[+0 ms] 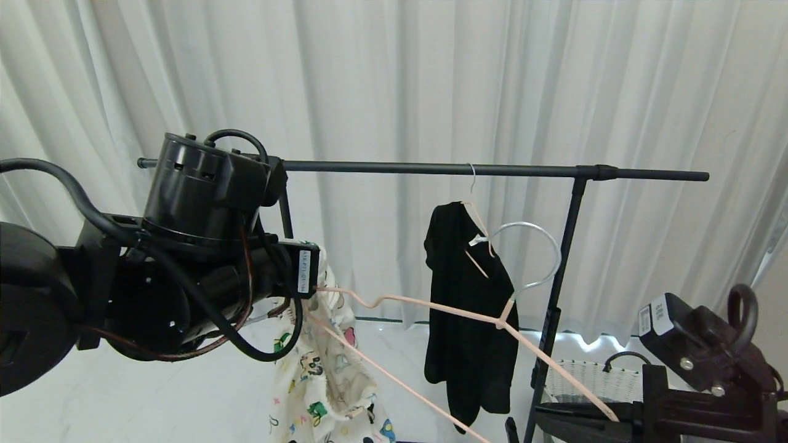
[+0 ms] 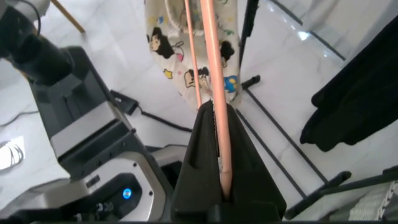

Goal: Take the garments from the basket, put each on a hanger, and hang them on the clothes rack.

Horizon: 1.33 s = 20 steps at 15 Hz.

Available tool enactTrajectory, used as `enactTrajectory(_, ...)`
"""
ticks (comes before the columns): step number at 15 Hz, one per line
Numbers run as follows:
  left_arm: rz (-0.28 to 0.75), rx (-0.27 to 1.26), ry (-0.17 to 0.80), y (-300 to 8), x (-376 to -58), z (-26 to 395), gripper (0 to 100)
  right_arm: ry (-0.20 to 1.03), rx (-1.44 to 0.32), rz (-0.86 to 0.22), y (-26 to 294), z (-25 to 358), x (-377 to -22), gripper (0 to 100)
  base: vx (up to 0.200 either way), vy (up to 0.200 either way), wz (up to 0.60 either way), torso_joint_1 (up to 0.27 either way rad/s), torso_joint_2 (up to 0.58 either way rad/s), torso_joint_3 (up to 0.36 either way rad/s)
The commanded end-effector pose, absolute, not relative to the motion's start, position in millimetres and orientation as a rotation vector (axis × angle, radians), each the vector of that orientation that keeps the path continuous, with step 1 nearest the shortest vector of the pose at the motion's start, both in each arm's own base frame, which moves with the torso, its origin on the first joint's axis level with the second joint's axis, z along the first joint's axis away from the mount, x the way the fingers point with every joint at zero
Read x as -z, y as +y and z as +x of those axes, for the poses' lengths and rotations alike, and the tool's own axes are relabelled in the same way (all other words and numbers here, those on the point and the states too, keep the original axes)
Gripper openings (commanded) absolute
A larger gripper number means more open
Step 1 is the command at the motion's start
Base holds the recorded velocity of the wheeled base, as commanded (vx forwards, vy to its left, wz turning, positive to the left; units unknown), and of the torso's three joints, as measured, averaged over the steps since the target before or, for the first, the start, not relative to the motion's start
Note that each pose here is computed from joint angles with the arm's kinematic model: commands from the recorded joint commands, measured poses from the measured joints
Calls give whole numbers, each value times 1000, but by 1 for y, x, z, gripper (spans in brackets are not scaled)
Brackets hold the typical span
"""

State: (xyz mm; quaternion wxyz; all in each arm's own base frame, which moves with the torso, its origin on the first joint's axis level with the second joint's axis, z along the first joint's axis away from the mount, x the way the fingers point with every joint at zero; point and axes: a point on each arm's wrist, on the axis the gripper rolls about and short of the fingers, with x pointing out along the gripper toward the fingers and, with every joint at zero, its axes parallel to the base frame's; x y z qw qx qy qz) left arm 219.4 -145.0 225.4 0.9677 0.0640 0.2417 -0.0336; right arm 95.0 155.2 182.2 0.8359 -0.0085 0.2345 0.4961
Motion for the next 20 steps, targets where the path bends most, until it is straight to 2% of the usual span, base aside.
enactTrajectory(1,131,60,484,-147,-224,222,0,505,-1045,-17,161,99,-182,0,0,0,0,0,0,0)
enactTrajectory(3,128,17,450,-151,-224,227,0,493,-1026,-12,171,106,-182,0,0,0,0,0,0,0)
enactTrajectory(9,117,43,418,-158,-233,222,0,476,-971,24,193,121,-182,0,0,0,0,0,0,0)
enactTrajectory(15,143,237,393,-194,-238,188,0,480,-975,18,205,127,-182,0,0,0,0,0,0,0)
enactTrajectory(20,107,339,355,-210,-255,181,0,480,-990,14,228,136,-183,0,0,0,0,0,0,0)
